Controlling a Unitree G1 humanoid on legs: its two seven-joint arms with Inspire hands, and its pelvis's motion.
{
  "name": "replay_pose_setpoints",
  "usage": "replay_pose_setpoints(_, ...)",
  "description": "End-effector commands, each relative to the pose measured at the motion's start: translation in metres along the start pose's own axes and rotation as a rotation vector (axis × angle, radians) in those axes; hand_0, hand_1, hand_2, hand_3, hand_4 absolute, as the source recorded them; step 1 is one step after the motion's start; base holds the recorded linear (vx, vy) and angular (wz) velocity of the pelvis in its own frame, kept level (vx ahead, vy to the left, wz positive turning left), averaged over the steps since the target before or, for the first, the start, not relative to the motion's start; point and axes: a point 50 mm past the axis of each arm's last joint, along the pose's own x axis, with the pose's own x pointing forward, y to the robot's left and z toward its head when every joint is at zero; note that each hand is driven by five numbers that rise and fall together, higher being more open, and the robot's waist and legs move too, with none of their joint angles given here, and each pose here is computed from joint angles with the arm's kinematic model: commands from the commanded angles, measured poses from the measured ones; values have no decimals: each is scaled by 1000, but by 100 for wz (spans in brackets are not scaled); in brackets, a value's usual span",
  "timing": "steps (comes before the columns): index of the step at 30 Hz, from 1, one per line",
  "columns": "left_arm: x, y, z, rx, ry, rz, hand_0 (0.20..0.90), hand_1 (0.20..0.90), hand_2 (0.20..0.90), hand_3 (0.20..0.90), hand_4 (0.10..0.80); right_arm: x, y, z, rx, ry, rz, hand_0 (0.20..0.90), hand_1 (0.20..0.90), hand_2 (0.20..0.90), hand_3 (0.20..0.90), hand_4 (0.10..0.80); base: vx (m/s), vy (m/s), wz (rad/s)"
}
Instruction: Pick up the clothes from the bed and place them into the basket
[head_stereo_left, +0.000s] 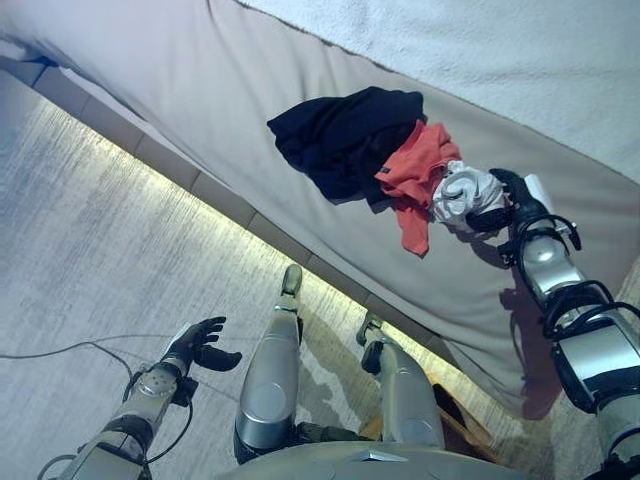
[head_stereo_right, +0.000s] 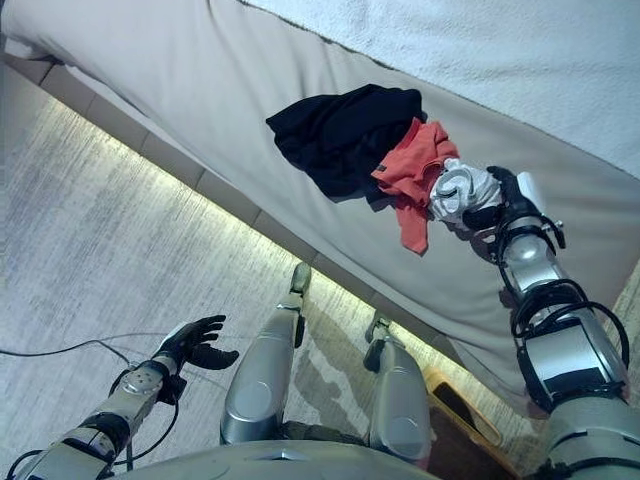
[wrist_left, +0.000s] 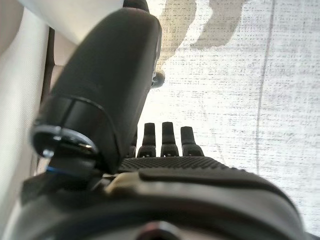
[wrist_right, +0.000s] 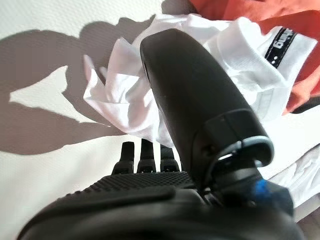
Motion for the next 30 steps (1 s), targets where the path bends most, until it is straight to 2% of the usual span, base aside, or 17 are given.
replay_pose_setpoints(1, -12, 10, -16, -25, 8, 24, 900, 900, 900, 900, 800, 9, -69, 17, -148, -37, -204, 900, 900, 900, 900, 800, -39, 16, 7)
replay_pose_setpoints(4, -12, 11, -15, -38, -2, 26, 900, 900, 900, 900, 800, 13, -78, 32, -135, -64, -205, 900, 900, 900, 900, 800, -27, 4, 8)
replay_pose_setpoints(6, -15, 11, -17, -34, -7, 24, 900, 900, 900, 900, 800, 17, -82, 50, -84, -114, -144, 900, 900, 900, 900, 800, -43, -4, 7)
replay_pose_setpoints(10, -18, 13, -21, -37, -9, 25, 900, 900, 900, 900, 800, 18, -76, 55, -65, -121, -28, 900, 900, 900, 900, 800, -8, 0, 1)
replay_pose_setpoints(11, -19, 13, -22, -42, -8, 29, 900, 900, 900, 900, 800, 18, -71, 53, -46, -110, 1, 735, 735, 735, 708, 608, 7, 5, 4)
replay_pose_setpoints(12, -19, 13, -23, -42, -8, 30, 900, 900, 900, 900, 800, 18, -70, 52, -44, -106, -1, 500, 500, 500, 433, 333, 24, -5, 6)
replay_pose_setpoints(13, -20, 14, -24, -39, -5, 31, 900, 900, 900, 900, 800, 18, -69, 49, -35, -97, -12, 300, 300, 300, 200, 100, 46, -9, 4)
replay_pose_setpoints(20, -23, 9, -28, -33, -9, 13, 900, 900, 900, 900, 800, 17, -77, 34, 53, -10, -132, 300, 300, 300, 200, 100, 33, 7, 4)
replay_pose_setpoints(30, -25, -5, -43, -38, 31, 30, 900, 900, 900, 900, 800, 7, -86, 12, 429, -23, -294, 300, 300, 300, 200, 100, 5, 37, 1)
